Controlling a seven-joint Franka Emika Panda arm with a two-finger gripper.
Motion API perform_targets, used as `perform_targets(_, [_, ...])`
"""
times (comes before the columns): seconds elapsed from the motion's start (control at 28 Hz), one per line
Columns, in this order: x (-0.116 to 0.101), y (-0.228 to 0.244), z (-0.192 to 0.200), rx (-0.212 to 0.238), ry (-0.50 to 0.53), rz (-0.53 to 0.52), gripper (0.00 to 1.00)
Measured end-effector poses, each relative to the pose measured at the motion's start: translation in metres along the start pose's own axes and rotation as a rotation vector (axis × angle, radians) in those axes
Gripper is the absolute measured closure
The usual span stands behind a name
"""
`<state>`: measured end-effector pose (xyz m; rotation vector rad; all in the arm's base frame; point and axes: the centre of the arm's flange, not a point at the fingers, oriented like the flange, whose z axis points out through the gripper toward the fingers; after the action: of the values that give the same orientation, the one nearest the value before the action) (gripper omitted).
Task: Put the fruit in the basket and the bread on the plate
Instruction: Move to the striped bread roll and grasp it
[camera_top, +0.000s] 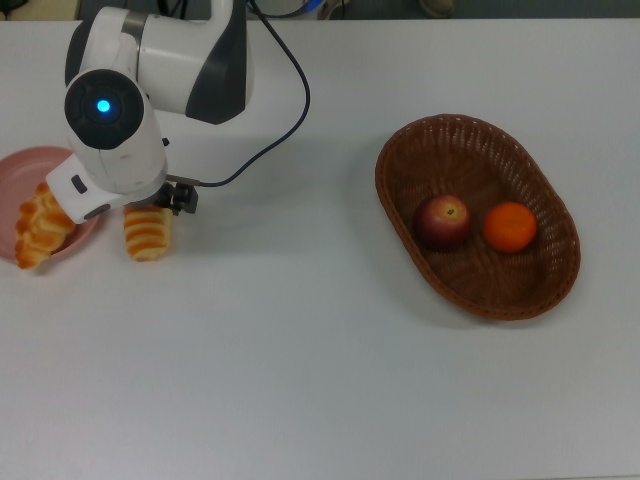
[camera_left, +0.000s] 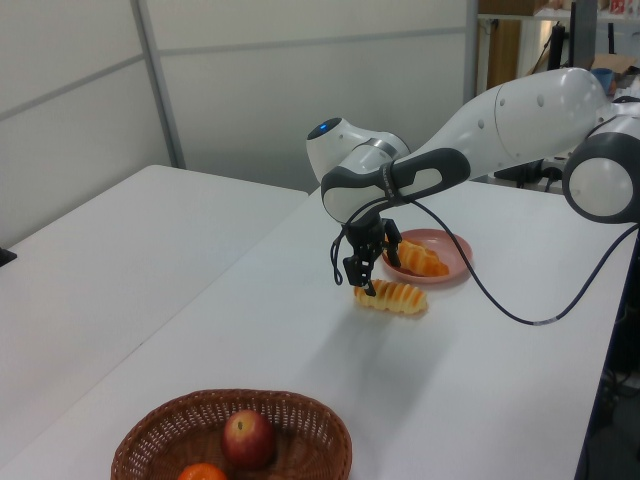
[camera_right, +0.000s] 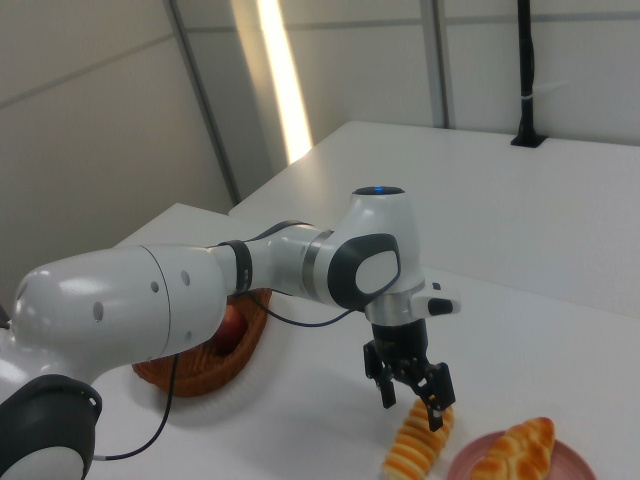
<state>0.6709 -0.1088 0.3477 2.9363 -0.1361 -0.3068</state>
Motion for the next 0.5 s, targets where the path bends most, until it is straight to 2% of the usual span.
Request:
perform_targets(0.25, [0.002,0.002,0.007,-0.036,-0.003,-0.023,0.00])
perform_targets(0.5, [0.011,-0.005,0.026,-0.045,0.001,-0.040,0.00])
